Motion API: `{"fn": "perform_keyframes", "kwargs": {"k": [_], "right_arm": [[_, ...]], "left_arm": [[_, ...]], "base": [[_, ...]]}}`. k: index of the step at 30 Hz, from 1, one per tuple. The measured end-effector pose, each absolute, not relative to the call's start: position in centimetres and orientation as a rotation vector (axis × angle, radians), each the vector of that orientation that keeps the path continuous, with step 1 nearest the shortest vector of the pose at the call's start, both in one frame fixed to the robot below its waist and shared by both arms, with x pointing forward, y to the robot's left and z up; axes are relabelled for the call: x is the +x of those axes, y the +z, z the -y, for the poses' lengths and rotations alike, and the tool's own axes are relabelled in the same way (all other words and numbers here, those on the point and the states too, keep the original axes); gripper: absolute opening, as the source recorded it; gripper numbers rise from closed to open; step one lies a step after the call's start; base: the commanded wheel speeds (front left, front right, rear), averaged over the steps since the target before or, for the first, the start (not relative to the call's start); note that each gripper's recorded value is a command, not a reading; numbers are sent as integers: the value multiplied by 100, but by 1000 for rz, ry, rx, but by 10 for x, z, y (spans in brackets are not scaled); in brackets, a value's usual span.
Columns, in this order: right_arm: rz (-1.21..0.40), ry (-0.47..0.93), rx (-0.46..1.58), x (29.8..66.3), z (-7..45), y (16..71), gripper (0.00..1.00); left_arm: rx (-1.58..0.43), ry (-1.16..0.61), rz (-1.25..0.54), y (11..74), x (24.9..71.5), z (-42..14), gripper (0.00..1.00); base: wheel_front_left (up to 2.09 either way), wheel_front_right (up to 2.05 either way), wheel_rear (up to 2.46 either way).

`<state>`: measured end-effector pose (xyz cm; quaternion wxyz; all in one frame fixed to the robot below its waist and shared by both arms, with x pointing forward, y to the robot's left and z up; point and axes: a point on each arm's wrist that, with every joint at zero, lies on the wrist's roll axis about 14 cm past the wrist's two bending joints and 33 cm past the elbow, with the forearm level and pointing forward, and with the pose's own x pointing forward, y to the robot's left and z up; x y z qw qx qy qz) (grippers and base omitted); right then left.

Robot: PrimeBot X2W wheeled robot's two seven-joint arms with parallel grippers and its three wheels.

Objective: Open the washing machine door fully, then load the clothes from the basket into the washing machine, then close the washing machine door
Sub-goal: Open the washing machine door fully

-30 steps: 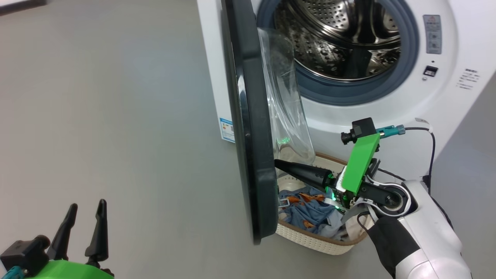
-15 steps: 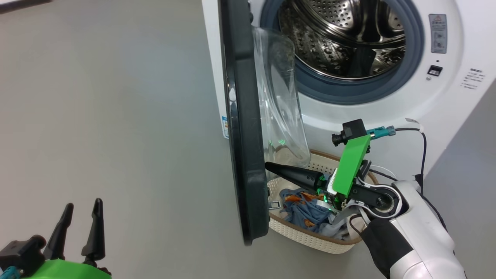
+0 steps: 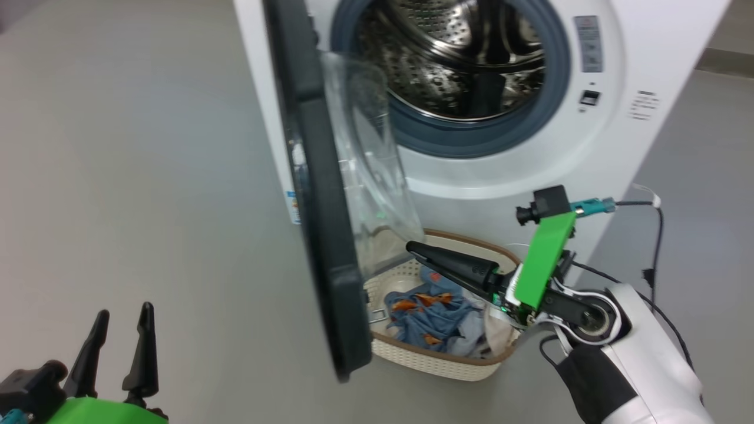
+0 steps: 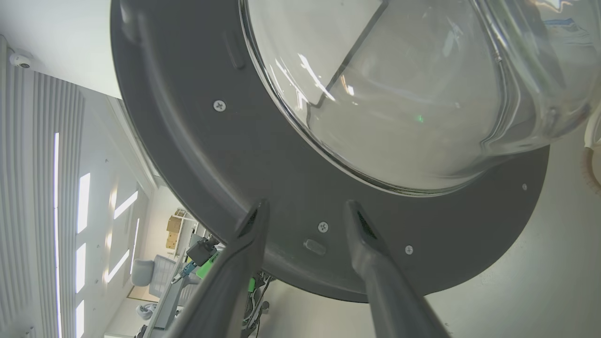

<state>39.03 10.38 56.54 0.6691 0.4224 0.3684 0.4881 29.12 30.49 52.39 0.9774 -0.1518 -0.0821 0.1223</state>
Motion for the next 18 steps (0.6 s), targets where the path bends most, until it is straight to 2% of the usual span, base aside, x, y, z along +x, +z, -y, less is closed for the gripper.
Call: {"fn": "perform_keyframes", "kwargs": {"k": [7,18], "right_arm": [[-602,954,887,407,-53,575,100],[-358,707,789,408,23,568,100]], "left_arm": [[-317,186,161,524,309,-287,100],[-329,93,146,523,332,-259,100]], "base": [[0,0,0],[0,0,0]]}}
